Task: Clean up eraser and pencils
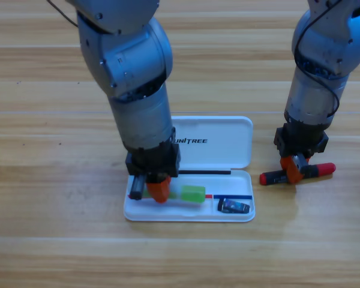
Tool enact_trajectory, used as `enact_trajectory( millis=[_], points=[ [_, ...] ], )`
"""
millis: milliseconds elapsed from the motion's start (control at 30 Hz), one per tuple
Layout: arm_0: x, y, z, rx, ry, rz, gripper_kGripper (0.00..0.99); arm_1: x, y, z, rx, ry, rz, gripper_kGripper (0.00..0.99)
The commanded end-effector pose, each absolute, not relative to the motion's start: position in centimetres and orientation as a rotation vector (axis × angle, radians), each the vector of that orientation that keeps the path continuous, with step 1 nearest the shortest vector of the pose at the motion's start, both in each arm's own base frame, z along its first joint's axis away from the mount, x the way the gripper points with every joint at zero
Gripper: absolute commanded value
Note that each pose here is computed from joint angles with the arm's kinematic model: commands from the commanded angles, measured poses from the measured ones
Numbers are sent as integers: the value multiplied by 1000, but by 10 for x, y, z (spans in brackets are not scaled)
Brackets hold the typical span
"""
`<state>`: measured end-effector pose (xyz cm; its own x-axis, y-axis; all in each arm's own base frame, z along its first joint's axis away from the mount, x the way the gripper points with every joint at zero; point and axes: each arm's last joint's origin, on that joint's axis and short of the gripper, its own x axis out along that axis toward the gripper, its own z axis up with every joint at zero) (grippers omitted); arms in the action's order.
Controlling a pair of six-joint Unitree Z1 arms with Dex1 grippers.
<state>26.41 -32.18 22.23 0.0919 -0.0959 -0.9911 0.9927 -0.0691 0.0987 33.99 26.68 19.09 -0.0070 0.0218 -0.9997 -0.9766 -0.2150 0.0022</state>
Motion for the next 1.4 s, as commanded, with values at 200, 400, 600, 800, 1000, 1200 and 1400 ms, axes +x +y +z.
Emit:
enact_trajectory(
  millis=[200,400,600,800,1000,1200,1400],
  points=[
    [259,-334,198,1229,1103,-1261,0,335,254,179,-1338,1169,1387,0],
    [258,-334,195,1210,1131,-1258,0,331,253,187,-1342,1154,1385,0],
    [258,-334,194,1200,1139,-1256,0,320,248,212,-1346,1130,1374,0],
    [258,-334,194,1198,1141,-1254,0,305,244,250,-1331,1091,1341,0],
    [259,-335,195,1185,1144,-1243,0,286,244,276,-1308,1075,1332,0],
    [258,-334,195,1181,1157,-1235,963,276,254,283,-1277,1088,1334,0],
    [258,-334,196,1175,1163,-1227,990,272,272,278,-1273,1101,1345,0]
  ],
)
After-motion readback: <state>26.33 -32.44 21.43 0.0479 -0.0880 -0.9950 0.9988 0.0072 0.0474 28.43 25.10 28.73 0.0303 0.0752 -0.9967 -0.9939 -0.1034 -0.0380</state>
